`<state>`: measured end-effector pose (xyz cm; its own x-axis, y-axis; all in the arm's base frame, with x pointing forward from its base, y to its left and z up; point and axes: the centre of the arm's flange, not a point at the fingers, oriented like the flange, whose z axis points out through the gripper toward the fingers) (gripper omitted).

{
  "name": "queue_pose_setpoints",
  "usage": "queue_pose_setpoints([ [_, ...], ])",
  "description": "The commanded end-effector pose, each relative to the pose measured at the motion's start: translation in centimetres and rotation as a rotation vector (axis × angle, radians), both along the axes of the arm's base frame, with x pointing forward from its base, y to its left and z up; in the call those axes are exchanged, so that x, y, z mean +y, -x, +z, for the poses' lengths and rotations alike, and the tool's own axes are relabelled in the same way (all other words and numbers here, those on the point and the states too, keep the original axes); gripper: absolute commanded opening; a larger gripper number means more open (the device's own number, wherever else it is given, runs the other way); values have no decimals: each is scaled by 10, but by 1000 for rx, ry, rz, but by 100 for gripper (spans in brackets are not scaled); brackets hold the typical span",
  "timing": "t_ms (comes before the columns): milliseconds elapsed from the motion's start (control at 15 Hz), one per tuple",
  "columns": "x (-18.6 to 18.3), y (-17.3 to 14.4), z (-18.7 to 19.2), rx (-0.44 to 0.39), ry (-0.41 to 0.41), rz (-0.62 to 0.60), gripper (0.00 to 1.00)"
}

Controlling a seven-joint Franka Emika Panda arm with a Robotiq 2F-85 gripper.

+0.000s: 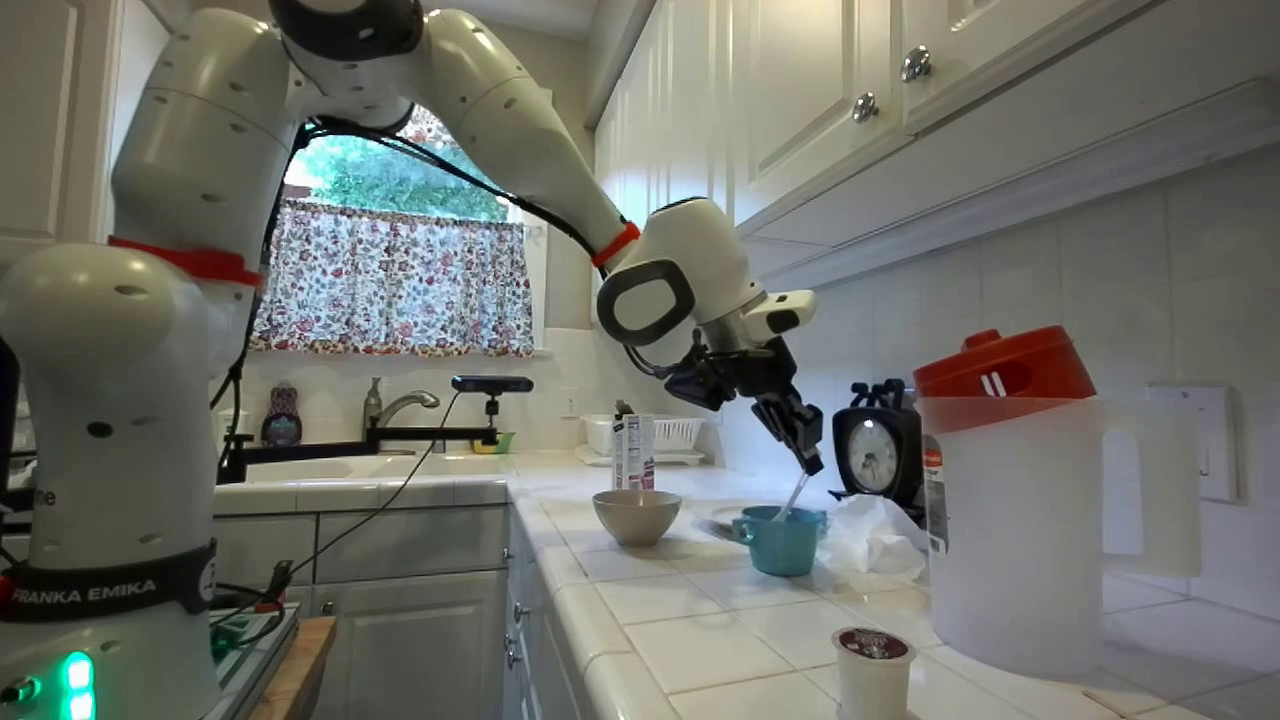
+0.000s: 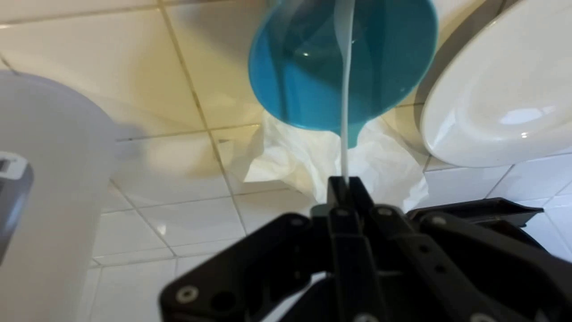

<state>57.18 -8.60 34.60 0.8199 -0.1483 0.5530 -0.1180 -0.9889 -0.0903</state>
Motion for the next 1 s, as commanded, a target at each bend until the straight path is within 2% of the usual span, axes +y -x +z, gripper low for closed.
queue_pose_setpoints([
  [0,-7,20,3,-17,0,-31,1],
  [467,-33,27,11,-31,29,-60,1],
  [933,-21,15,22,-94,67,-39,1],
])
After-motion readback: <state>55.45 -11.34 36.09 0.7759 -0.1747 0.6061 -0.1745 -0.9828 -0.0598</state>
